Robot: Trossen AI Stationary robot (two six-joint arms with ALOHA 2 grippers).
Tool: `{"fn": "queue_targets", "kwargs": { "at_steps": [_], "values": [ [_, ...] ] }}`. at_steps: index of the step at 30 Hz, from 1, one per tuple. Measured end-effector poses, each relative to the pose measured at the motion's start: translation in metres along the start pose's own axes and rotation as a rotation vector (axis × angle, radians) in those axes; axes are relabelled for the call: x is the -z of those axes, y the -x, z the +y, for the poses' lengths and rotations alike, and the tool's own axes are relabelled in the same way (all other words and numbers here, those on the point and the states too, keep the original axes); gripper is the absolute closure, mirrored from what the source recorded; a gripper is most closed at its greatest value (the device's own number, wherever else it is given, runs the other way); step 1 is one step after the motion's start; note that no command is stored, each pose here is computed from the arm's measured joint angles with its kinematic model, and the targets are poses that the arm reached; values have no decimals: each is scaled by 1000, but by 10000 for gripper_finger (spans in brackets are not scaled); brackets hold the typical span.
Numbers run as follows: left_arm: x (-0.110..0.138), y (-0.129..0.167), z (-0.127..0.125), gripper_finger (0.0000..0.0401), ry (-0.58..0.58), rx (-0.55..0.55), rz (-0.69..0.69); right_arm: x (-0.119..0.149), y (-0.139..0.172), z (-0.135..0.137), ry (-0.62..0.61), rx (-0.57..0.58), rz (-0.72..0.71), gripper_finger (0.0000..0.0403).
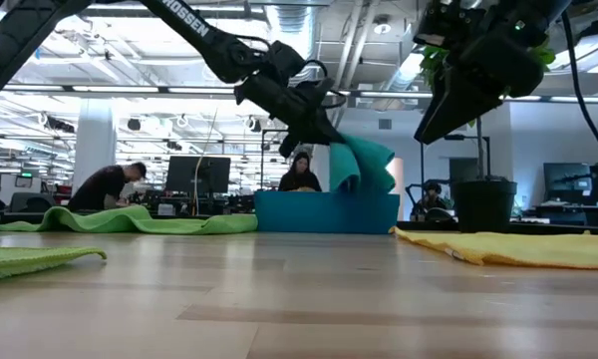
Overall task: Fold microfiber towels
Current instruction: Put the folded blue microfiber cloth into the blue bin
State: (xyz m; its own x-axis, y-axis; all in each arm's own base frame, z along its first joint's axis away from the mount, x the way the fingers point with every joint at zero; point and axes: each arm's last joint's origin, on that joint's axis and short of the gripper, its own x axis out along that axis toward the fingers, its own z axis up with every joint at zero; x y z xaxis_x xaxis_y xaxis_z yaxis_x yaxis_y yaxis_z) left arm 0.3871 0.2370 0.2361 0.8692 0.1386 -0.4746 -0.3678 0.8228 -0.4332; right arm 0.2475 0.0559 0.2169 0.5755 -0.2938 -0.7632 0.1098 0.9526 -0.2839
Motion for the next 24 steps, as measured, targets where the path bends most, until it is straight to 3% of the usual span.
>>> {"fn": "queue_targets", "kwargs": {
  "at_steps": [9,18,24],
  "values": [
    [17,-19,18,401,61,-34,60,0,0,-4,3,128,-13,182],
    [26,-18,32,401,65,-208,105,0,0,-6,-1,150,-15,182],
    [33,-14,39,401,22,-395,161,0,0,-6,-1,159,-16,182]
  ]
}}
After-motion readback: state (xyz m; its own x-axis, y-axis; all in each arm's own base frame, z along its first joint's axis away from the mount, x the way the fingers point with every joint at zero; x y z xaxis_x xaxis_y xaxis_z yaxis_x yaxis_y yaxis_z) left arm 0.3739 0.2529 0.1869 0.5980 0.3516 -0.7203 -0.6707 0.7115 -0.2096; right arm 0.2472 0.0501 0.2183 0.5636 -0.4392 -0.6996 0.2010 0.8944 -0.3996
